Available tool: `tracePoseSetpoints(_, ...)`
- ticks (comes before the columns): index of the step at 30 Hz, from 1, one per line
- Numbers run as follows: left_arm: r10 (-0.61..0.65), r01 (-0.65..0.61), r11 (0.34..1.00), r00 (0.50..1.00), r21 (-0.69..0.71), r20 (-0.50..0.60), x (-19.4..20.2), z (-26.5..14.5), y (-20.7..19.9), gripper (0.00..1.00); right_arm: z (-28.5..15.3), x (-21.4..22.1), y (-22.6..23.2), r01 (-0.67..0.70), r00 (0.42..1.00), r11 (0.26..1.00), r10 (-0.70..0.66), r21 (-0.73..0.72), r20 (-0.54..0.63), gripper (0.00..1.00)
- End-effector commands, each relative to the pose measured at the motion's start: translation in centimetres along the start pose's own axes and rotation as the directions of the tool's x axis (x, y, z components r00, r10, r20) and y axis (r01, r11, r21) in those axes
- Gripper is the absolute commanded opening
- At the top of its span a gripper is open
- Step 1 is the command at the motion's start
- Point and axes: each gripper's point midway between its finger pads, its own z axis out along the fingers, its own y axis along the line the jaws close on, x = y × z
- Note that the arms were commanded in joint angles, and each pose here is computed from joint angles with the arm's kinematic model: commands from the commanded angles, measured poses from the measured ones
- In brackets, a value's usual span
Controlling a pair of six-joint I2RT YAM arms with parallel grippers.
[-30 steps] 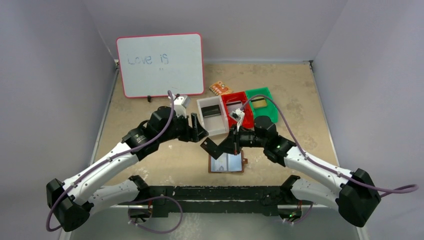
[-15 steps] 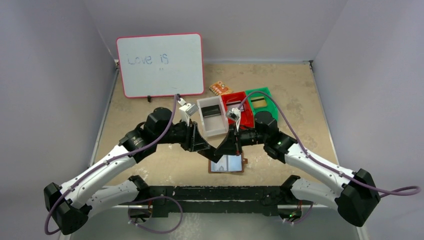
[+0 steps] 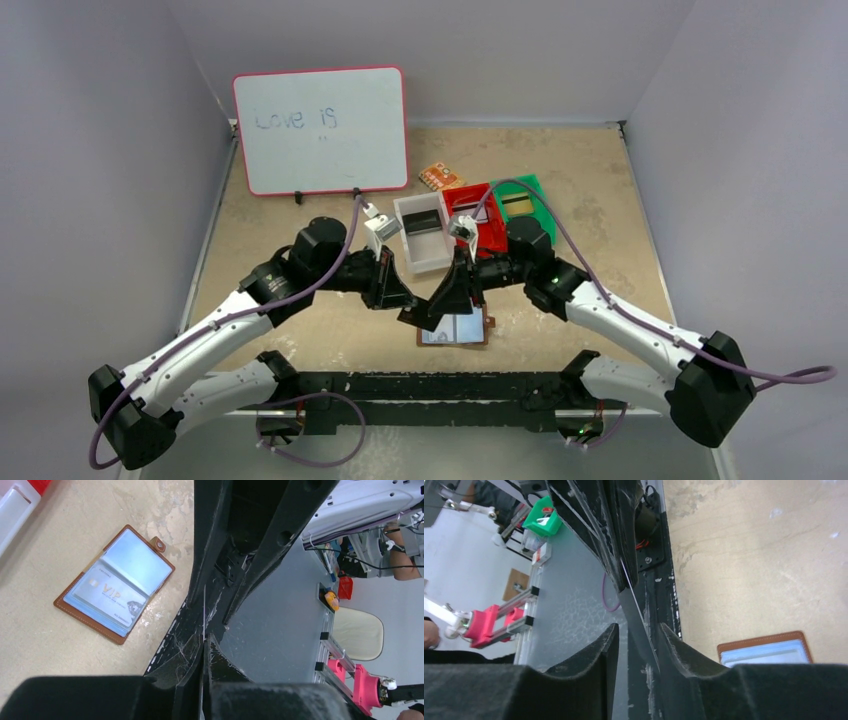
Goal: Take the credit cards out of the card holder
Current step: Remove the credit card from the card holder.
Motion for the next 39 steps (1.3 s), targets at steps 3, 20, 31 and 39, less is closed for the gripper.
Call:
tracePoseSetpoints(3,0.043,-0.043,0.997,0.999,0.071,0.003,-0.3,0.1,-1.1,0.0,-0.2,-3.4,1.3,0.147,0.989,0.989,-0.146,-0.016,0.02,0.49)
tracePoseSetpoints(20,0.043,-0.043,0.997,0.999,0.063,-0.005,-0.1,0.3,-0.7,0.0,0.3,-1.9,2.2,0.164,0.98,0.969,-0.182,-0.184,-0.083,0.25)
tracePoseSetpoints(31,0.049,-0.049,0.998,0.999,0.031,0.002,-0.3,0.4,-0.2,0.15,0.4,-2.3,1.7,0.178,0.978,0.972,-0.191,-0.152,-0.081,0.0)
tracePoseSetpoints(39,0.066,0.056,0.874,0.97,-0.483,0.232,-5.3,-4.3,6.3,0.59,0.7,-3.0,-3.4,0.189,0.982,0.974,-0.184,0.127,-0.051,0.0)
